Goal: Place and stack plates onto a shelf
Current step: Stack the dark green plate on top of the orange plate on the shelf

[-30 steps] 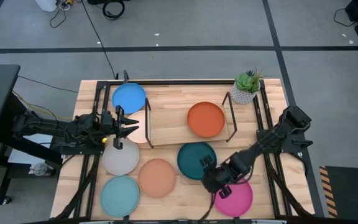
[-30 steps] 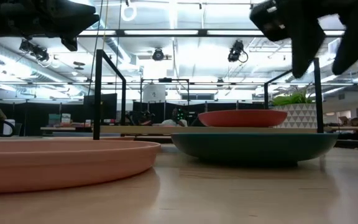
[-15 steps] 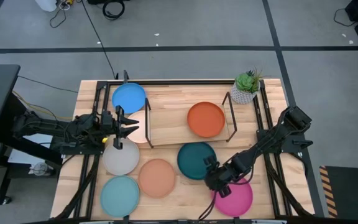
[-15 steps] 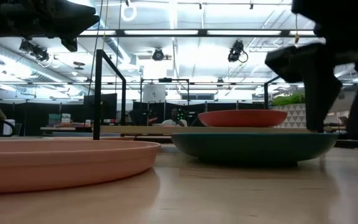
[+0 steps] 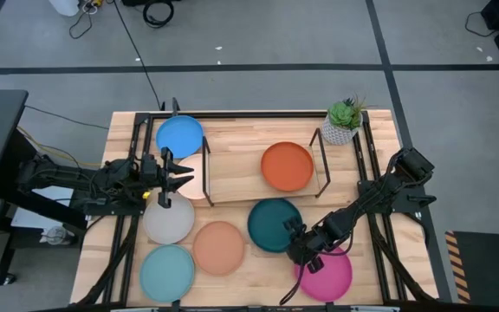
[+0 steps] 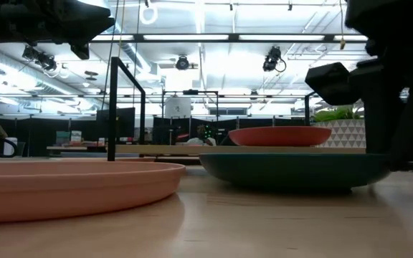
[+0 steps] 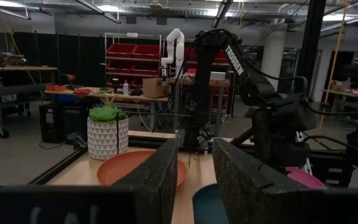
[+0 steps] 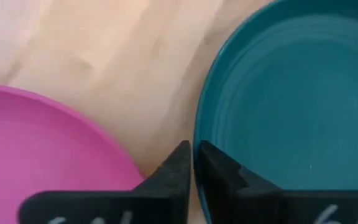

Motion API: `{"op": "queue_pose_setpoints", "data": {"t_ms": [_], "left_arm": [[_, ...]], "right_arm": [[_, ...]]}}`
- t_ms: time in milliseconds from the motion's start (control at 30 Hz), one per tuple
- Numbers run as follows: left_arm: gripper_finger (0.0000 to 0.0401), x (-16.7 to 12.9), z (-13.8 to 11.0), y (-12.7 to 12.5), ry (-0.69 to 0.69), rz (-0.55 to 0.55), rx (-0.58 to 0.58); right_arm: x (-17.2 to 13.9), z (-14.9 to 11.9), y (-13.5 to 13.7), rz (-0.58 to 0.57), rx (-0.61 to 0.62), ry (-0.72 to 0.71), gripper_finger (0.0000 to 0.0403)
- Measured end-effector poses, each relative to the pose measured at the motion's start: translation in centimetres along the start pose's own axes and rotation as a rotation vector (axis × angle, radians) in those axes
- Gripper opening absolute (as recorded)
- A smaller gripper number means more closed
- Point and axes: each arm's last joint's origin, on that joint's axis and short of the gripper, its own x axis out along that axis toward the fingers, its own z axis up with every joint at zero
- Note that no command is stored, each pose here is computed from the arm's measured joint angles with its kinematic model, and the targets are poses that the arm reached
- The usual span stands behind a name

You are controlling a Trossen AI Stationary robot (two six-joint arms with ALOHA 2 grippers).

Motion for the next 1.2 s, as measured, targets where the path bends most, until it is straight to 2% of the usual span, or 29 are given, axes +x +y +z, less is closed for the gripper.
{"op": "queue_pose_setpoints", "data": {"t_ms": [133,267,433,500,633,800,1100,1200], "left_arm": [[0.011,0.0,0.0,0.0,0.0,0.0,0.0],[0.011,0.0,0.0,0.0,-0.001,0.0,0.0],[0.011,0.0,0.0,0.0,-0.001,0.0,-0.001],[0.011,0.0,0.0,0.0,-0.001,0.0,-0.001],[0.011,0.0,0.0,0.0,0.0,0.0,-0.001],[0.011,0.0,0.0,0.0,-0.001,0.0,-0.001],[0.011,0.0,0.0,0.0,0.0,0.0,-0.001],[0.011,0.0,0.0,0.0,0.0,0.0,-0.001]], "right_arm": [[-0.3,0.5,0.2,0.063,-0.042,-0.047,0.0015],[-1.7,2.0,0.1,0.094,-0.073,-0.117,0.0017],[-4.7,4.3,-0.2,0.094,-0.107,-0.194,0.0028],[-6.4,5.0,-0.3,0.061,-0.114,-0.191,0.0026],[-9.2,5.6,-0.9,-0.078,-0.127,-0.124,0.0019],[-10.1,4.7,-3.0,-0.217,-0.116,-0.018,0.0022],[-8.8,1.3,-8.9,-0.307,0.003,0.233,0.0026],[-8.7,0.7,-10.5,-0.32,0.049,0.263,0.0026]]}}
